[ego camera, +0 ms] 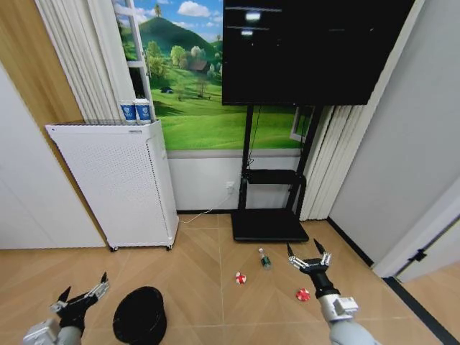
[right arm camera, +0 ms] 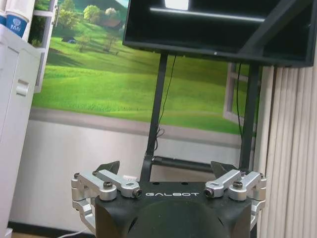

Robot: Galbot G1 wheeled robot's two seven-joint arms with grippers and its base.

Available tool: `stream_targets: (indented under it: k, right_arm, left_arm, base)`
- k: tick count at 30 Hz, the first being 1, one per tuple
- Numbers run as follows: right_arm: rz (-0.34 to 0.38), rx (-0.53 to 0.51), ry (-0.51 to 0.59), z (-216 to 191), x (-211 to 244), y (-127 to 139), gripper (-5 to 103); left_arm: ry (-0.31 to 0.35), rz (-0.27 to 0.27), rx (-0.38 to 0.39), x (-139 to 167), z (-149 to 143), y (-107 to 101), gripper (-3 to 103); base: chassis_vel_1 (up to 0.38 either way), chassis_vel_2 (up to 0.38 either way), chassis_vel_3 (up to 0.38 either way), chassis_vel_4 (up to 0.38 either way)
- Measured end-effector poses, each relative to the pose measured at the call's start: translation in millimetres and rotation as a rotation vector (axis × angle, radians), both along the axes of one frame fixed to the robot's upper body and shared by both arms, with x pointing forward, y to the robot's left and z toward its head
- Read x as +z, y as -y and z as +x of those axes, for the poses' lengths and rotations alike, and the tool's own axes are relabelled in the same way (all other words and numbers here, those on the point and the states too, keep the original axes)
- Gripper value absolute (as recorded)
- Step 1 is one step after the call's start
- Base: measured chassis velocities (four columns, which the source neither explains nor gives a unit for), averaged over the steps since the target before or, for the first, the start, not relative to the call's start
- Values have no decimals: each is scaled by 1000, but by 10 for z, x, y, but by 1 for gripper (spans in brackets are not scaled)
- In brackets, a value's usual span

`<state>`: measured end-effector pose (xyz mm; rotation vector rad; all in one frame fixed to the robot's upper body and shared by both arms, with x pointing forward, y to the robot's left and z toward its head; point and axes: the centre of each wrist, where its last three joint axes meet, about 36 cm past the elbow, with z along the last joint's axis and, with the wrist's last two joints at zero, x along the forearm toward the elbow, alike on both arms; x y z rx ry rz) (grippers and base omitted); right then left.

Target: Pick up the trash bin and place the garbage on the floor into it.

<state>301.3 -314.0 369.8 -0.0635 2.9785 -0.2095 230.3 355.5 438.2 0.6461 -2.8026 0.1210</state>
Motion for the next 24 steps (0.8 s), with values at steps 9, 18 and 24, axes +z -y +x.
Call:
stream_targets:
  k: [9,18,24]
  right_arm:
    - [40,36,-43,52,-393,-234,100]
    - [61,69,-51,58,-559,-404,100]
    - [67,76,-54,38,-629,-432,100]
  left_arm:
    - [-53,18,8,-188,-98,20,100]
    - [-74,21,18,-342,-196,88,100]
    - [-88,17,15,-410,-222,115,100]
  base:
    - [0,0,0,0]
    - [0,0,0,0]
    - [0,0,0,0]
